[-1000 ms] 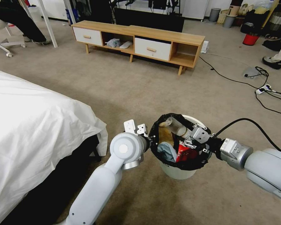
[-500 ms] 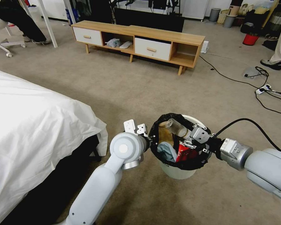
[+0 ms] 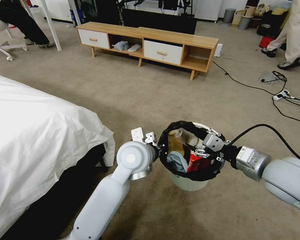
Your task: Pick up the trash bin, then pick up the garbage from the floor and place it into the trash bin.
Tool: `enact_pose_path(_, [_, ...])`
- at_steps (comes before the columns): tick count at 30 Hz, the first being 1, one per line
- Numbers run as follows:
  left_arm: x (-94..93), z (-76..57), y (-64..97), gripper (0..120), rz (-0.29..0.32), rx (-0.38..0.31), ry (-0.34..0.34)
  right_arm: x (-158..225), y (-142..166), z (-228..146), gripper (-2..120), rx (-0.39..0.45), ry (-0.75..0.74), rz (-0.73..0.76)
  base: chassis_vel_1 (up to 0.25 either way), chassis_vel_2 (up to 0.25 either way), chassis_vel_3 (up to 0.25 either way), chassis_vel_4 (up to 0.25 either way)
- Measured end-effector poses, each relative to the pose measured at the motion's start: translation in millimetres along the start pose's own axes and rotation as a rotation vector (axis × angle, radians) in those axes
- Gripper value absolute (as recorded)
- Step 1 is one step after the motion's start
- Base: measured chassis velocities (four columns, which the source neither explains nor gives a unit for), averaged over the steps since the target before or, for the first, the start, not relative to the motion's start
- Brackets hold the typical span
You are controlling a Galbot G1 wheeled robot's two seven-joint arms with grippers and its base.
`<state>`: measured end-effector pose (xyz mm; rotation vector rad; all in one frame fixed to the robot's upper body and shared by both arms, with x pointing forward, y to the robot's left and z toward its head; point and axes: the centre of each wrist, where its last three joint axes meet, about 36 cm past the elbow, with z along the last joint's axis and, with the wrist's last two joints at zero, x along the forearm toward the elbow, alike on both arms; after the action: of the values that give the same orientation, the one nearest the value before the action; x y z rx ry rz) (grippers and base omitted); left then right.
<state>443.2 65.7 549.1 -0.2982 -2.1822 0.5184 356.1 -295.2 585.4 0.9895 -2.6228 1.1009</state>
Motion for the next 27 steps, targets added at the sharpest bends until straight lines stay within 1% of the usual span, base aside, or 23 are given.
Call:
enact_pose_path(1, [-0.1,0.0,0.7,1,-0.002,0.001,-0.001,1,-1,-1,80,0.002,-0.003,0.001,0.0,0.0,0.0,0.0])
enact_pose_path(3, [-0.2,-0.1,1.2,1,-0.003,0.002,-0.001,1,-1,-2,81,0.002,-0.005,0.002,0.0,0.0,0.0,0.0])
enact_pose_path(5, [-0.3,-0.5,3.1,1,-0.006,0.004,-0.003,2,-2,-5,87,0.003,-0.01,0.004,0.0,0.0,0.0,0.0])
enact_pose_path(6, [-0.3,-0.5,3.1,1,-0.006,0.004,-0.003,2,-2,-5,87,0.003,-0.01,0.004,0.0,0.0,0.0,0.0])
enact_pose_path(7, [-0.3,-0.6,3.7,1,-0.008,0.005,-0.003,3,-2,-6,90,0.003,-0.013,0.005,0.0,0.0,0.0,0.0])
enact_pose_path(8, [-0.5,-0.4,5.0,1,-0.01,0.007,-0.003,4,-2,-8,96,0.004,-0.017,0.008,0.0,0.0,0.0,0.0])
enact_pose_path(11, [-0.8,0.4,6.8,1,-0.013,0.009,-0.002,5,-2,-12,99,0.001,-0.026,0.019,0.0,0.0,0.0,0.0])
enact_pose_path(19, [0.2,1.8,12.0,1,-0.02,0.016,-0.004,7,0,-16,100,-0.011,-0.048,0.026,0.0,0.0,0.0,0.0])
enact_pose_path(27, [1.5,0.3,15.4,1,-0.028,0.016,-0.01,7,2,-17,100,-0.018,-0.053,0.018,0.0,0.0,0.0,0.0])
